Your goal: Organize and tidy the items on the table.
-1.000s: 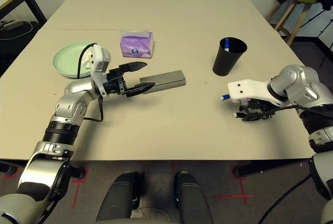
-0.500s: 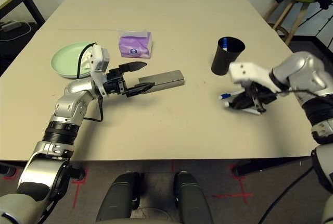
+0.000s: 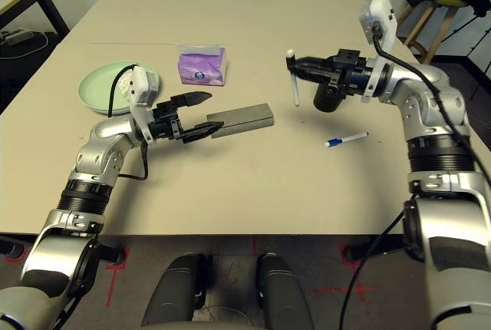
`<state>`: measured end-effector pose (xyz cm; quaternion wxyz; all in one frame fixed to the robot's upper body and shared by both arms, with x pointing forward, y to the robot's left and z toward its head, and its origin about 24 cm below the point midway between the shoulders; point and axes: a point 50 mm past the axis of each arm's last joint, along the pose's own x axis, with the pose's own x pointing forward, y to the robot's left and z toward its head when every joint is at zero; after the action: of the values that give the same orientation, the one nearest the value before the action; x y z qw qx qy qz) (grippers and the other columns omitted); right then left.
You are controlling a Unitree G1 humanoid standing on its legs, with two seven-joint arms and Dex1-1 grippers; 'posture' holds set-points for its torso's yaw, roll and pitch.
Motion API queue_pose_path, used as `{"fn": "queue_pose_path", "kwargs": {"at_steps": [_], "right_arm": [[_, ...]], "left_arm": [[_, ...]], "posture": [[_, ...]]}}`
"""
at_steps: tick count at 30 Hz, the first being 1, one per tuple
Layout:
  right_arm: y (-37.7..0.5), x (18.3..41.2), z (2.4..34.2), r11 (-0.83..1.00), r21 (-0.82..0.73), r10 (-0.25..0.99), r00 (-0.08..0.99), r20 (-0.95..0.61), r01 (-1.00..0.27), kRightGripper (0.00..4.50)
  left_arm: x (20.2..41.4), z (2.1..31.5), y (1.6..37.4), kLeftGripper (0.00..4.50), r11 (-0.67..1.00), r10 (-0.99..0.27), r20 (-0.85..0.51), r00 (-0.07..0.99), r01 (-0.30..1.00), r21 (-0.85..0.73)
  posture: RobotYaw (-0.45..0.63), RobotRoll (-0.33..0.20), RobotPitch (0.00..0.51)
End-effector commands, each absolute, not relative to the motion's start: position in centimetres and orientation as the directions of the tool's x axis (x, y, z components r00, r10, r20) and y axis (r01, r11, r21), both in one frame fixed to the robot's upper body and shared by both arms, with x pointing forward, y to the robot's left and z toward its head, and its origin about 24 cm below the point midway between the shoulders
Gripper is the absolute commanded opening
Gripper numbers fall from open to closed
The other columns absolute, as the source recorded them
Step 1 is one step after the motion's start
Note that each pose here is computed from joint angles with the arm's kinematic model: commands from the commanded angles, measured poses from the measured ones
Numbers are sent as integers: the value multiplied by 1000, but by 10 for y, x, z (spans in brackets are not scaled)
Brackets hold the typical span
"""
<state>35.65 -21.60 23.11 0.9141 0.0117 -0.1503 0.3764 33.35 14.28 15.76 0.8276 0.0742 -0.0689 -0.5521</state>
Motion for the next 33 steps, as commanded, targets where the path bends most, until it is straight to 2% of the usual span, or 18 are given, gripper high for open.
{"fn": "queue_pose_path", "kwargs": {"at_steps": [1,7,10,13,22,33], "right_arm": [[-226,354,239,815,-72,542,714,444,-574,418],[-237,361,253,936,15,280,768,576,-353,418],[-247,367,251,978,58,143,841,522,-202,418],[-251,371,246,992,64,67,895,440,-106,418],[-251,379,243,996,83,-37,960,279,14,418],[-247,384,249,999,43,-21,976,215,12,418]], "left_arm": [[331,155,144,4500,364,-928,6,372,905,222],[331,153,144,4500,355,-930,-9,367,907,225],[330,152,145,4500,350,-931,-18,364,907,234],[330,152,146,4500,350,-931,-22,365,906,236],[331,154,146,4500,351,-930,-20,366,905,240],[331,159,146,4500,346,-933,-4,359,904,249]], "posture": [[110,0,73],[112,0,75],[113,0,74],[113,0,74],[115,0,75],[118,0,77]]}}
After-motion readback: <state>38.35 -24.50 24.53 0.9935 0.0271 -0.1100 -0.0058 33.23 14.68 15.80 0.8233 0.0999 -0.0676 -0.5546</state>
